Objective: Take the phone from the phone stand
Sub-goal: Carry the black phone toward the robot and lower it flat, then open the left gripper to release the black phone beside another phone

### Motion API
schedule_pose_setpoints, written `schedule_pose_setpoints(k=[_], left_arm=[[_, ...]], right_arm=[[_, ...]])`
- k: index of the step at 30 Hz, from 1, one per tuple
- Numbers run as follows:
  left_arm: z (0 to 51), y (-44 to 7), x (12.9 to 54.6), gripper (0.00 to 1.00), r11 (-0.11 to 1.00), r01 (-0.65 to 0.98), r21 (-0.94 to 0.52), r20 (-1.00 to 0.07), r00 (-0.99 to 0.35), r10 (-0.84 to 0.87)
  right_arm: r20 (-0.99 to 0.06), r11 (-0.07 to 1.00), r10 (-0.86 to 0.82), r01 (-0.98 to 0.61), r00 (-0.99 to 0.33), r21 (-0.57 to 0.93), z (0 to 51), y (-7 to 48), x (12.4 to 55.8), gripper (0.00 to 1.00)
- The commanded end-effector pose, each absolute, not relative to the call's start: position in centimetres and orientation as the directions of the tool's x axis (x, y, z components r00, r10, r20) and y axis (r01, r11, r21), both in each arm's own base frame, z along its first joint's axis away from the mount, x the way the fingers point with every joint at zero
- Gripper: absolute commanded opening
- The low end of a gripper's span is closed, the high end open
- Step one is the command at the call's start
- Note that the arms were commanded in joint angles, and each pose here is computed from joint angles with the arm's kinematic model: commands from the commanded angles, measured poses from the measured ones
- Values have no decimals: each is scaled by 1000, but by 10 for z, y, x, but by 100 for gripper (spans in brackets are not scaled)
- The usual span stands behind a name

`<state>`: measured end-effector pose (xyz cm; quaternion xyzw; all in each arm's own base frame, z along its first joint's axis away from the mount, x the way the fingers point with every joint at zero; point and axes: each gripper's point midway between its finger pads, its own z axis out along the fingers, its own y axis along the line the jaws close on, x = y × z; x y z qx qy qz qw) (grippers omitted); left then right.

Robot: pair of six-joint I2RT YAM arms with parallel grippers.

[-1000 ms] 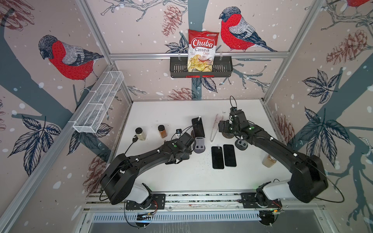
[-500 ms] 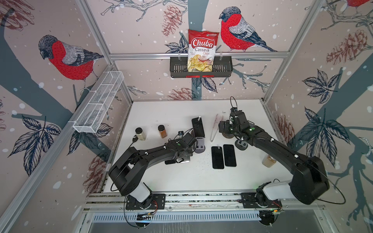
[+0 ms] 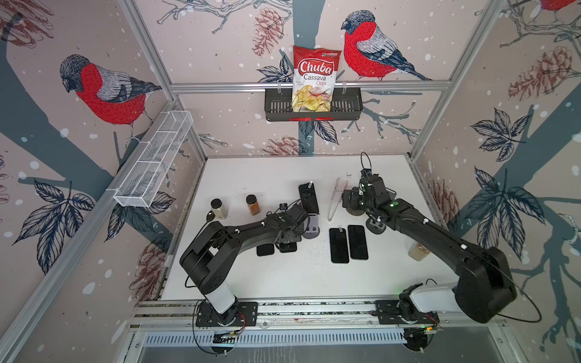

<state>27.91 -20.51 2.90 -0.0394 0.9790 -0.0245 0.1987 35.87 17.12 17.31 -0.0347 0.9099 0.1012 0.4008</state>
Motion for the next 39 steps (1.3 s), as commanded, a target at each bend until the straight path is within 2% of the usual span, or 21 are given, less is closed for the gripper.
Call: schedule_pose_setpoints(k=[1,10,28,34,39], left_arm=[[26,-197,273,73,996,-84,-25,-363,-928,-87],[15,-189,264,74,997,-76,25,-322,-945,-64],[15,-186,269,80,995,-82,58,-331,-942,-58],[34,-191,278,81,995,-90,32,-378,-923,-71],[69,-207,291,84,997,-71,-32,-469,-880,-77]], right_arm=[[-760,977,39,-135,-649,165,180,170,363,99],[-759,974,49,-135,-649,179,178,171,361,99],[-767,974,59,-131,-639,184,181,168,359,99],[-770,975,60,-128,-635,182,182,167,359,99],[-769,977,67,-115,-636,180,180,165,359,99]])
